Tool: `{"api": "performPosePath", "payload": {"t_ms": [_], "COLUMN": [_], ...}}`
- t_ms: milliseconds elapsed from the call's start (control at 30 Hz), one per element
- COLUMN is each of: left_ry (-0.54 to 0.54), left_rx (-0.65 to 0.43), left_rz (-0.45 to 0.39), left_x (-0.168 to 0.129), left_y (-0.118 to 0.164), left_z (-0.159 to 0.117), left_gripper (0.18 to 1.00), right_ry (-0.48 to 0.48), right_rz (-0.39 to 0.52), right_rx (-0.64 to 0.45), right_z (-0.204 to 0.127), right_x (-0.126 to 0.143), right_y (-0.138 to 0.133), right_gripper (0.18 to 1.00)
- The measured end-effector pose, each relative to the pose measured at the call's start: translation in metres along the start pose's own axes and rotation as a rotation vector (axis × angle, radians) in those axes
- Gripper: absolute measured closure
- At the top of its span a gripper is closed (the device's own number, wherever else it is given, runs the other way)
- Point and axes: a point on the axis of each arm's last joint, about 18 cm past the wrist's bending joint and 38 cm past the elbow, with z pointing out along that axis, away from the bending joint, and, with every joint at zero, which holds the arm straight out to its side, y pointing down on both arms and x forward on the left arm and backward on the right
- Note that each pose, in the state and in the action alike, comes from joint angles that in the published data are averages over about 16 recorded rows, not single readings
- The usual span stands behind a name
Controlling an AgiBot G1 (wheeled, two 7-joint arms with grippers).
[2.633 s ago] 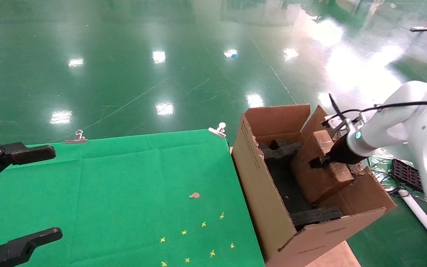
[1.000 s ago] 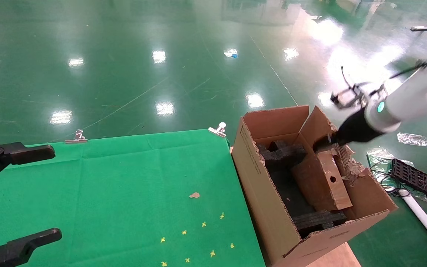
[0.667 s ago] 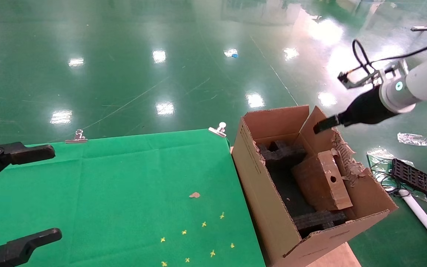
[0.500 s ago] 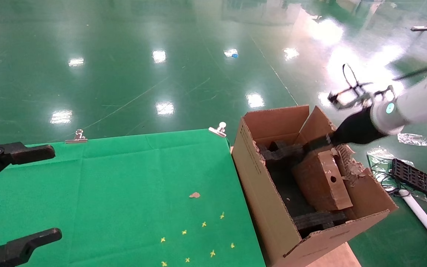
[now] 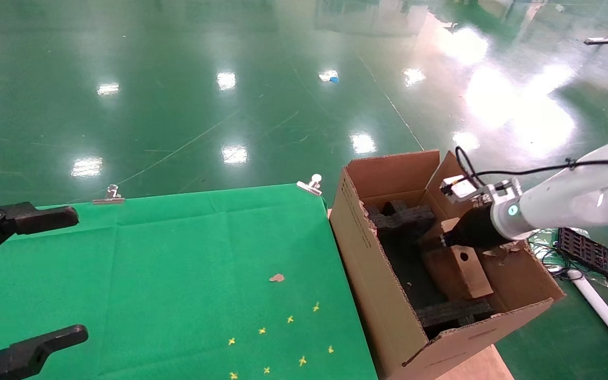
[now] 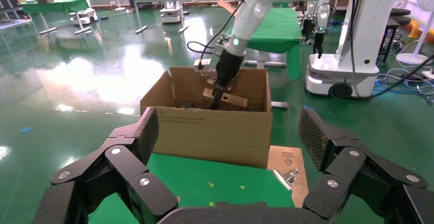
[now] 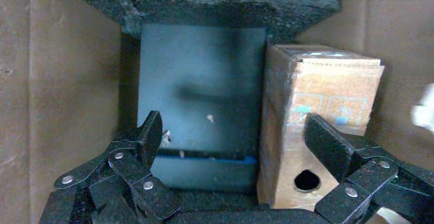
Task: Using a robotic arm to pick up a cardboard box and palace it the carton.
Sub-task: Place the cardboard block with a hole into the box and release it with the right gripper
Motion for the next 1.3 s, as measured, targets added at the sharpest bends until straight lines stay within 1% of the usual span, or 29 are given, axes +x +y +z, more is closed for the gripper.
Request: {"api": "performPosePath", "payload": {"t_ms": [200,500,667,833,1067,1300], "left_ry": [0.0,0.0,0.0,0.0,0.0,0.0], "left_rx": [0.0,0.0,0.0,0.0,0.0,0.0], "left_rz": [0.0,0.0,0.0,0.0,0.0,0.0], "left_x": [0.0,0.0,0.0,0.0,0.0,0.0], "left_y": [0.0,0.0,0.0,0.0,0.0,0.0], "left_z": [0.0,0.0,0.0,0.0,0.0,0.0], "left_gripper": [0.184,0.184,0.184,0.184,0.184,0.184], "right_ry": [-0.011,-0.02,-0.023,-0.05,-0.114,-0.193], "right_rz": [-0.072,-0.159,-0.16,-0.149,-0.141,-0.177], "right_rx": [0.045,0.12,0.142,0.197,0.32,0.462], "right_z": [0.001,-0.022,-0.031,-0.041,-0.05,-0.062], "right_x": [-0.002,0.002,0.005,0.008,0.01,0.001], "right_y": [-0.006,-0.029,-0.035,-0.038,-0.04,-0.047], "right_gripper": [0.178,0.178,0.178,0.178,0.178,0.178]}}
